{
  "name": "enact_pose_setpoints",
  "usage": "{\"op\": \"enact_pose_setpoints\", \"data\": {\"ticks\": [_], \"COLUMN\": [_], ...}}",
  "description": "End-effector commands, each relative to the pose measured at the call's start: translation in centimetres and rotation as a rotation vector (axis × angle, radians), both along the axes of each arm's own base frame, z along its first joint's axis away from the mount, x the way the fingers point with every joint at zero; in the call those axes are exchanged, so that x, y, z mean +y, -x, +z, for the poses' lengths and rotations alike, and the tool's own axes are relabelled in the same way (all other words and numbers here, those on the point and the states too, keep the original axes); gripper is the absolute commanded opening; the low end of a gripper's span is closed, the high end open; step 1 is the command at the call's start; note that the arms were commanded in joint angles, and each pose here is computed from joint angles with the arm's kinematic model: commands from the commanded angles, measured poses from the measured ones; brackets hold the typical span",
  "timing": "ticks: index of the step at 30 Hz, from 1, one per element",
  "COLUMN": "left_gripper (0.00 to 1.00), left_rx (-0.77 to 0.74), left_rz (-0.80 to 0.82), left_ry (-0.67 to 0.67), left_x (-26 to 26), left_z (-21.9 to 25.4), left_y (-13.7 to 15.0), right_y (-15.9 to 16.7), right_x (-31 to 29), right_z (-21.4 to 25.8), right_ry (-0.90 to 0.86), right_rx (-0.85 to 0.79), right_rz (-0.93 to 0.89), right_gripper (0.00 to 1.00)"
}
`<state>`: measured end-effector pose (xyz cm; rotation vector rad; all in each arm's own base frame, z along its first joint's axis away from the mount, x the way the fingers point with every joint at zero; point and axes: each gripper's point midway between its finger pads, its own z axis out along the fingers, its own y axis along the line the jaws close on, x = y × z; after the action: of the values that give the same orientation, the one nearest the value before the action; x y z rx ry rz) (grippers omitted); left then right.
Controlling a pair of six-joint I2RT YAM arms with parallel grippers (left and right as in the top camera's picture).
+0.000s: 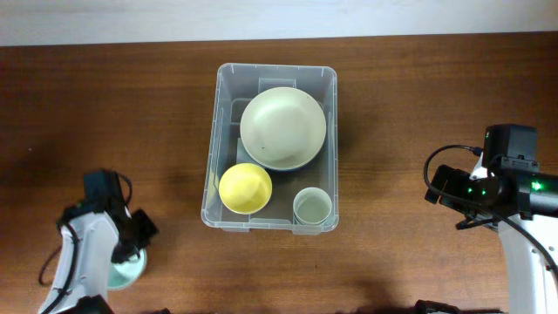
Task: Pack container
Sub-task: 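Move the left gripper to the light-teal bowl and grasp it, then place the light-teal bowl onto the yellow bowl in the container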
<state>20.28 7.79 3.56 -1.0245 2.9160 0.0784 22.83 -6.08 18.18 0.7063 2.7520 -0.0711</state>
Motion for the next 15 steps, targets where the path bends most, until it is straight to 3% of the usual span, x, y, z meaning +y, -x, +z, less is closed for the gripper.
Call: {"op": "enact_pose_setpoints", "data": {"ticks": [1,5,8,11,15], "left_gripper": [0.01,0.00,0.00,0.00,0.00], "left_rx": [-0.172,-0.351,-0.466,-0.559,-0.572], "left_rz": [-0.090,-0.302,-0.447,-0.607,-0.819], "left_ry": [0.023,0.006,0.002,-0.025,-0.015], "left_x": [-1.6,-7.0,-11.6,-16.9,-23.5], "left_z": [5.6,13.9,18.1,21.3,21.1], "left_y": [-5.8,-11.0,-12.8,-13.2,-11.6], "right_y": [0.1,0.1,0.1,0.1,0.1], "right_x": [-0.1,-0.1,-0.1,-0.1,-0.1], "right_z": [0.1,0.1,0.1,0.1,0.1], "right_ry": [0.001,0.001,0.001,0.001,0.001], "right_rx": [-0.007,-0.008,-0.008,-0.008,-0.008], "right_rz": [0.000,0.000,0.000,0.000,0.001], "right_gripper": [0.99,0.99,0.99,0.99,0.99]}}
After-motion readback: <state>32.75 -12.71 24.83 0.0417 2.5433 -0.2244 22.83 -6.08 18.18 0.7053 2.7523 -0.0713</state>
